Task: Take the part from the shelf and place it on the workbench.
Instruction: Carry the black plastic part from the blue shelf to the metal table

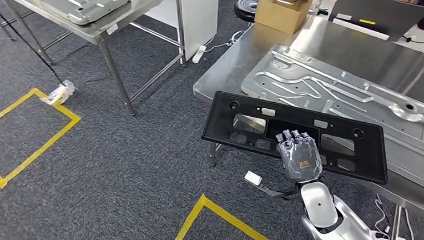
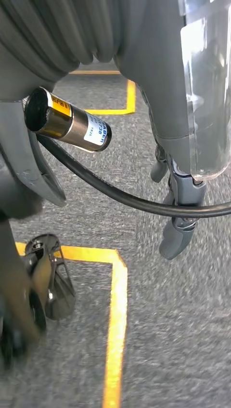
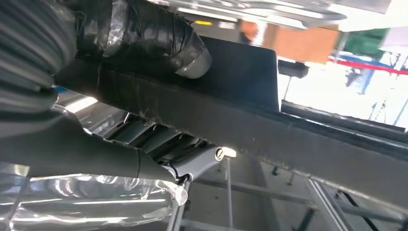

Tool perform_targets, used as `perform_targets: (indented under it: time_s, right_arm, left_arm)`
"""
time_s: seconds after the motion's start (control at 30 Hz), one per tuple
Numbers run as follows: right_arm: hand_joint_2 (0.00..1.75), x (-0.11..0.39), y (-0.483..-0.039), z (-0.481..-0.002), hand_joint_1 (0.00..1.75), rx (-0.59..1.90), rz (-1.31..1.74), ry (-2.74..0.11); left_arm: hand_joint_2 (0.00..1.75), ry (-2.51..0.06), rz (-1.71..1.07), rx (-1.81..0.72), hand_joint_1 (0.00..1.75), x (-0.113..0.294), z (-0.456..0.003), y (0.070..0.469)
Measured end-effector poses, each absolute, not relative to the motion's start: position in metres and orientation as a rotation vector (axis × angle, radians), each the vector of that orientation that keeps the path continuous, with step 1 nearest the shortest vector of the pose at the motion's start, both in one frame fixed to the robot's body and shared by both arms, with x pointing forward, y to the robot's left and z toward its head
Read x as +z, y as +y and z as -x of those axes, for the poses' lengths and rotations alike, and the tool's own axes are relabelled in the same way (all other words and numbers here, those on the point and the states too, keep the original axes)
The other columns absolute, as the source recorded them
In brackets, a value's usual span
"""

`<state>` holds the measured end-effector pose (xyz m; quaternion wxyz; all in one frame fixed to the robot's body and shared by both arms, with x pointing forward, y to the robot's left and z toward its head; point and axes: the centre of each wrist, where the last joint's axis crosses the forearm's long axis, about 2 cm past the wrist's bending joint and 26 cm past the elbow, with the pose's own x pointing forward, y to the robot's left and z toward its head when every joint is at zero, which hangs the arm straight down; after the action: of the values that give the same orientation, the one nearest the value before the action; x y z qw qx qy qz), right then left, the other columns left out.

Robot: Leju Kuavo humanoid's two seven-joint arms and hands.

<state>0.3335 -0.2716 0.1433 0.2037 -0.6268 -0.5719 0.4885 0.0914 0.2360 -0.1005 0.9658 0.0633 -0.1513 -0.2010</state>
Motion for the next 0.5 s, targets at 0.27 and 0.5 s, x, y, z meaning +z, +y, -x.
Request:
perform_targets:
  time_s: [0.27,0.5]
  right_arm:
    - [1.75,0.1431,-0.2709,-0.333,1.75,1.38,1.739,-1.601]
    - [1.75,0.1442,-0.2711,-0.334,1.75,1.386,1.737,-1.606]
  left_arm:
    - [1.75,-0.307,-0.137,-0.408,0.0,-0.1007,-0.0924,0.2397]
    - [1.75,-0.308,-0.136,-0.41,0.0,-0.1007,-0.092,0.2389]
